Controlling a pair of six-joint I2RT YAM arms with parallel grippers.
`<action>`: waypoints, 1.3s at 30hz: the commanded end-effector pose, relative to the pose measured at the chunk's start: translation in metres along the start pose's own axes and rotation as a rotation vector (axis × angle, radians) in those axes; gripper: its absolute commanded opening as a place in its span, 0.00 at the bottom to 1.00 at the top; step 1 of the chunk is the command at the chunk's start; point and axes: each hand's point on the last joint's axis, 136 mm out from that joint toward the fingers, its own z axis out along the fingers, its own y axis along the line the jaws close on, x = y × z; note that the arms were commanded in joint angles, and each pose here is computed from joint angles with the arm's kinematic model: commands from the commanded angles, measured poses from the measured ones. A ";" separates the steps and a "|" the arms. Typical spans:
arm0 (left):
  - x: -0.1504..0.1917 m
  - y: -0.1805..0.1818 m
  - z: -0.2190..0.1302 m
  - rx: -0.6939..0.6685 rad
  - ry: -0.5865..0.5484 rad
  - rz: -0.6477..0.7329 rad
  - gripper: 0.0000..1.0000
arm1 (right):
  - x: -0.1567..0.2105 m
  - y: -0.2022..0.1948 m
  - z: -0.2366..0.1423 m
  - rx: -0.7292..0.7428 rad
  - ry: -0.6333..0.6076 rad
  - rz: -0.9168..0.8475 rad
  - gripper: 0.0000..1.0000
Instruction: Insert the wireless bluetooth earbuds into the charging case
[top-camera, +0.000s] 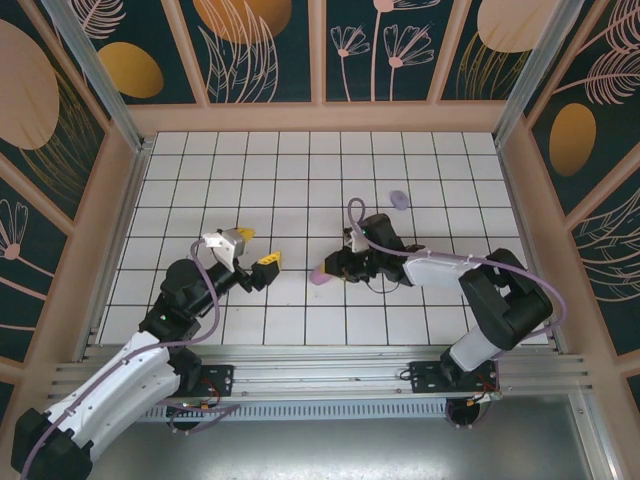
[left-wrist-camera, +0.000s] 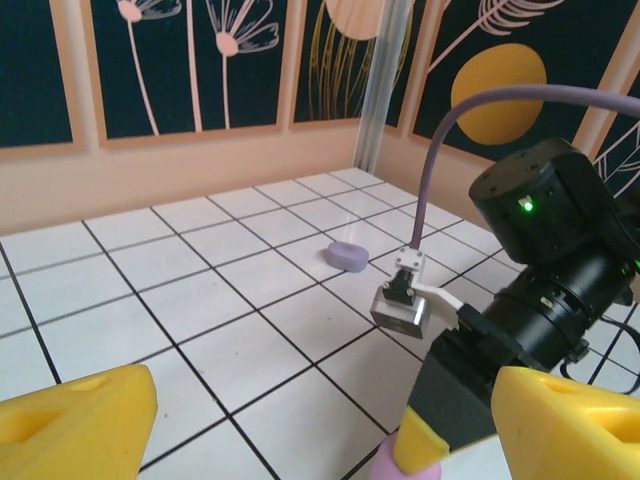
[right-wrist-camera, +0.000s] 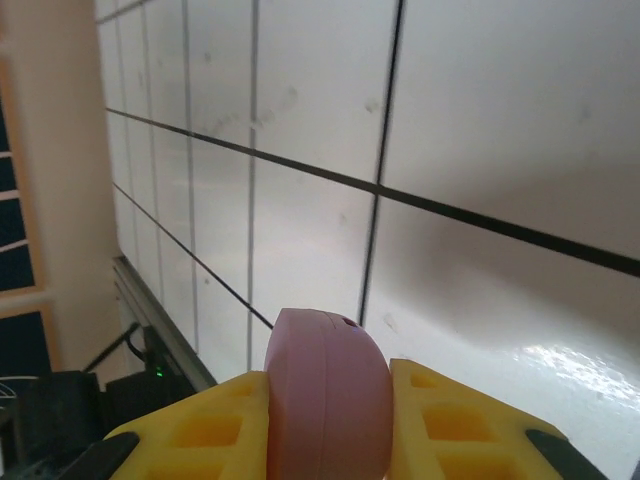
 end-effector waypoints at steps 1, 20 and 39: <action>-0.004 0.001 0.004 0.003 -0.023 -0.013 0.86 | 0.002 -0.011 0.007 0.003 -0.001 -0.035 0.20; 0.014 0.032 0.001 -0.169 0.043 0.003 0.91 | -0.012 -0.028 -0.029 0.250 -0.052 -0.105 0.68; 0.010 0.221 -0.027 -0.815 0.022 -0.063 0.99 | -0.147 -0.029 -0.243 0.668 -0.966 -0.378 0.99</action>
